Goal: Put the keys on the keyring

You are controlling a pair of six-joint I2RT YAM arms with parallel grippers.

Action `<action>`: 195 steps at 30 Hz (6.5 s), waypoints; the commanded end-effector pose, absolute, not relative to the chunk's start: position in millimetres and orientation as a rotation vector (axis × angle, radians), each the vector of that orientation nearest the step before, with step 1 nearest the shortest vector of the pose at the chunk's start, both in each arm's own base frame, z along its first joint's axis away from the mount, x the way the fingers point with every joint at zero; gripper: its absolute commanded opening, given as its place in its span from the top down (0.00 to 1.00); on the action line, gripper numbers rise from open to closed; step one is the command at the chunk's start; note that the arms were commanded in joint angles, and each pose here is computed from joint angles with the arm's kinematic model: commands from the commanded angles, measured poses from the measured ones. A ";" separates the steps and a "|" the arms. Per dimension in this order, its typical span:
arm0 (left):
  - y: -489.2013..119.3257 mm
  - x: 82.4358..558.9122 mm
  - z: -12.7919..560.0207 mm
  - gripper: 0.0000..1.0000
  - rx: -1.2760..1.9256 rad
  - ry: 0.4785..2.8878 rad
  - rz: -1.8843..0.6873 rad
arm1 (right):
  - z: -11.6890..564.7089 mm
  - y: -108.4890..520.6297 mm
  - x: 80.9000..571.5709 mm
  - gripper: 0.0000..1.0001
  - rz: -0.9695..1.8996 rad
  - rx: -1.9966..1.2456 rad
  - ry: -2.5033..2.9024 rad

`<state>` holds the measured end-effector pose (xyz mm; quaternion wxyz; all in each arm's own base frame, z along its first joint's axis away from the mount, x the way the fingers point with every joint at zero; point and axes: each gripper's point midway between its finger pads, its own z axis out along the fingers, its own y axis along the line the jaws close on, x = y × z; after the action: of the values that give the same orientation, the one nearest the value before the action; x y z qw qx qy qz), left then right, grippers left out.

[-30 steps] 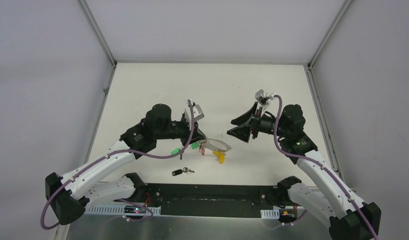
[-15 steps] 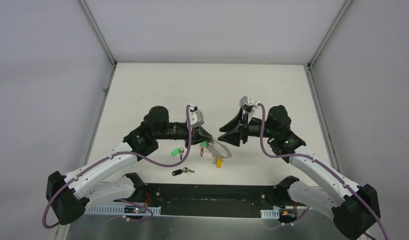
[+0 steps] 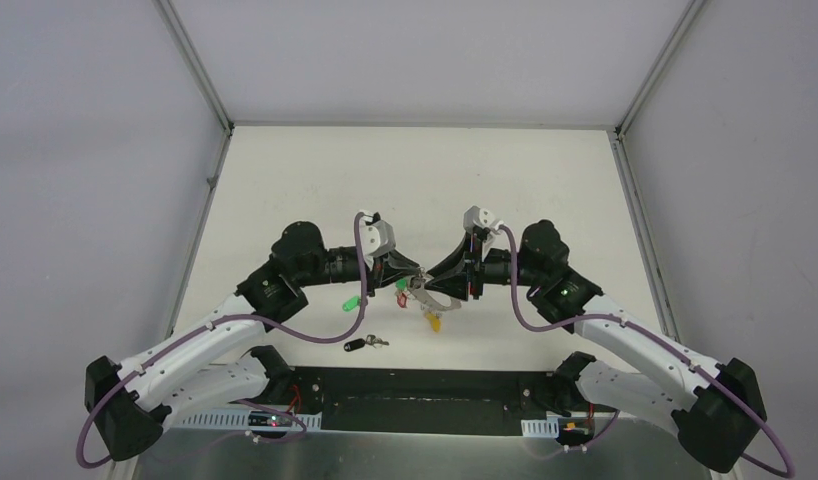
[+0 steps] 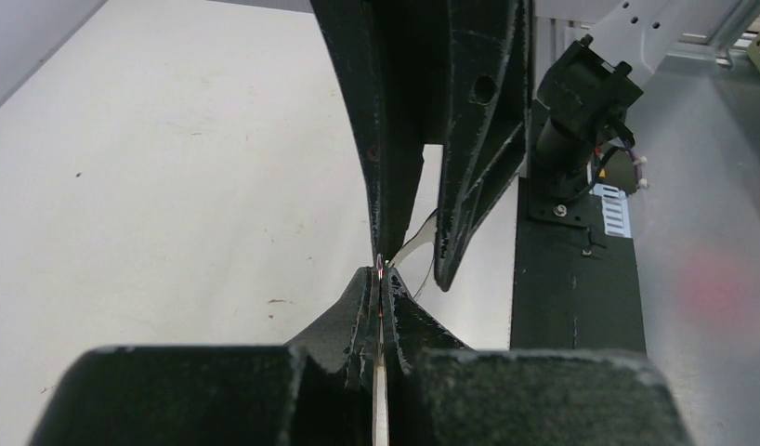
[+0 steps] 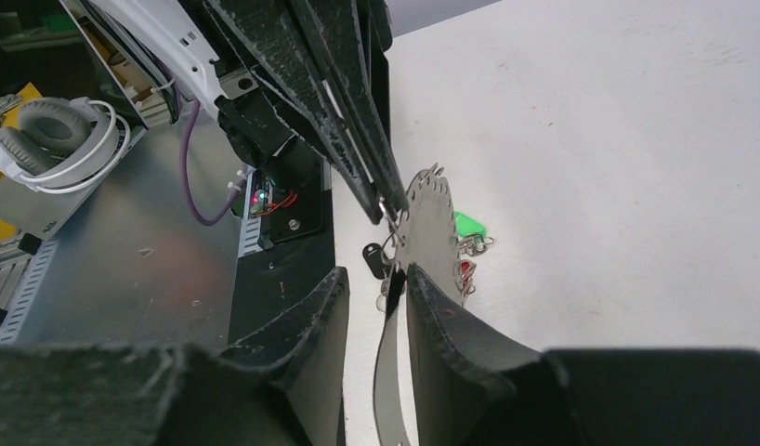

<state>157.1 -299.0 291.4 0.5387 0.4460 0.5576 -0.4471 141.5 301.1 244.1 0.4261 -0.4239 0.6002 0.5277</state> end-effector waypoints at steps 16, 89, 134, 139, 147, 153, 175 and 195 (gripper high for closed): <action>-296.5 131.8 324.8 1.00 1.104 1.146 -1.131 | 279.6 299.5 143.8 0.55 1.240 -1.076 1.386; -272.4 174.0 340.3 1.00 0.672 2.089 -0.971 | 253.6 285.6 192.7 1.00 0.345 -1.173 1.700; -246.4 145.7 331.3 1.00 1.074 2.174 -0.831 | 261.0 289.1 179.1 1.00 0.396 -1.404 1.559; -245.5 152.5 335.3 1.00 1.050 2.189 -0.792 | 264.4 288.0 183.7 1.00 0.371 -1.407 1.552; -246.6 158.1 353.2 1.00 0.911 2.259 -0.789 | 274.3 281.9 204.7 1.00 0.244 -1.343 1.585; -241.2 163.0 357.7 1.00 0.858 2.254 -0.753 | 286.4 284.8 206.3 1.00 0.268 -1.291 1.581; -269.8 154.5 362.7 0.51 0.333 1.796 -1.343 | 268.5 297.3 147.4 1.00 0.888 -0.847 1.850; -301.4 154.2 346.9 0.57 0.255 1.803 -1.587 | 286.4 294.1 135.9 1.00 1.074 -0.737 1.790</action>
<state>159.2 -296.3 327.0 0.3530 0.0923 0.7271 -0.5815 133.6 284.4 251.3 0.4151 -0.3143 0.7587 0.3915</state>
